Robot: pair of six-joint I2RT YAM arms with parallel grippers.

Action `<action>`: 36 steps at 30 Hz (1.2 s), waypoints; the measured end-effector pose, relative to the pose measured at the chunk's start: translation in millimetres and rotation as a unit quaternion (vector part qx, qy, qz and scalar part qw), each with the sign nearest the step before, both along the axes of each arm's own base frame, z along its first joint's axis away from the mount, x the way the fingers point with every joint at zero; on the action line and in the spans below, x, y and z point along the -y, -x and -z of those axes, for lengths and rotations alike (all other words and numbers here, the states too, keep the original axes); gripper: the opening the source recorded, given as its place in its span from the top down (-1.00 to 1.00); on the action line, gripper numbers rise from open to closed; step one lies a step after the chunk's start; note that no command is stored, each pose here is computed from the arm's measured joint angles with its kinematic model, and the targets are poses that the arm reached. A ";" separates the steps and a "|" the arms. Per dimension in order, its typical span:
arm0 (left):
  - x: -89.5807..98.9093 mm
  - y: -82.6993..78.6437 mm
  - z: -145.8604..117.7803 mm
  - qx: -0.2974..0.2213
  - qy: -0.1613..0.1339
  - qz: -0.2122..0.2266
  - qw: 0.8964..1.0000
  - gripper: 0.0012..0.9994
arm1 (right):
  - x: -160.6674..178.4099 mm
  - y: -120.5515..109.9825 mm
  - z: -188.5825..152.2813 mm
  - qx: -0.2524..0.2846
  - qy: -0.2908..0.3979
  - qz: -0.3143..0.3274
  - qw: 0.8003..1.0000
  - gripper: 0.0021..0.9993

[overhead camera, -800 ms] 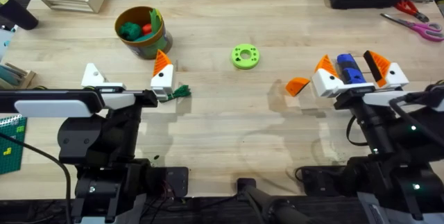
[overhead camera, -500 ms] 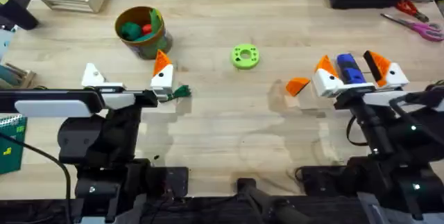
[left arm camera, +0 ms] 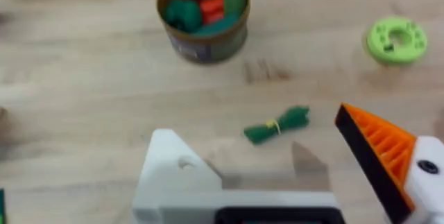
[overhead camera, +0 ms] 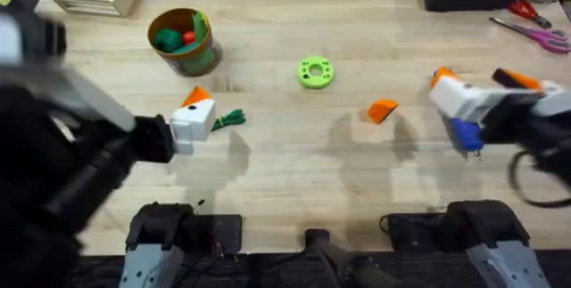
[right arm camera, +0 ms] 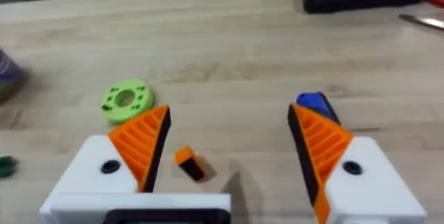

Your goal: Pick up the gripper from the table and insert it into the empty holder that is missing its gripper. Then pick up a screw, insert it into the mounting hole, and use the screwdriver to tighten it. Finally, clean up the table by picking up the vegetable and placing it into the bucket.

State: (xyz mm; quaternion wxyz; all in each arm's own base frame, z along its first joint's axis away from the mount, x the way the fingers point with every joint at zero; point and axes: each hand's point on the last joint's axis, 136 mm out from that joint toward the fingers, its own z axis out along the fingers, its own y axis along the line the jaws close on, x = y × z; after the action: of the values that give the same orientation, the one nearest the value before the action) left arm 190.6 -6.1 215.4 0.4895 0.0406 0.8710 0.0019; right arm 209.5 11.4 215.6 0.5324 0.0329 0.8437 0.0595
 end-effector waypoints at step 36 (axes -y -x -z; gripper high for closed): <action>39.5 -72.5 -43.3 -0.051 0.055 0.104 0.992 -0.97 | -15.8 -0.5 -59.5 -0.060 -0.027 -0.038 0.997 -0.97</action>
State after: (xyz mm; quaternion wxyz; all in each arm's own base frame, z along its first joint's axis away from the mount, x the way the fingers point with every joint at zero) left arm 263.2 -45.6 258.7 0.4439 0.1040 0.8845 -0.0992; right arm 210.0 27.3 275.1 0.4773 0.0185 0.8728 0.1003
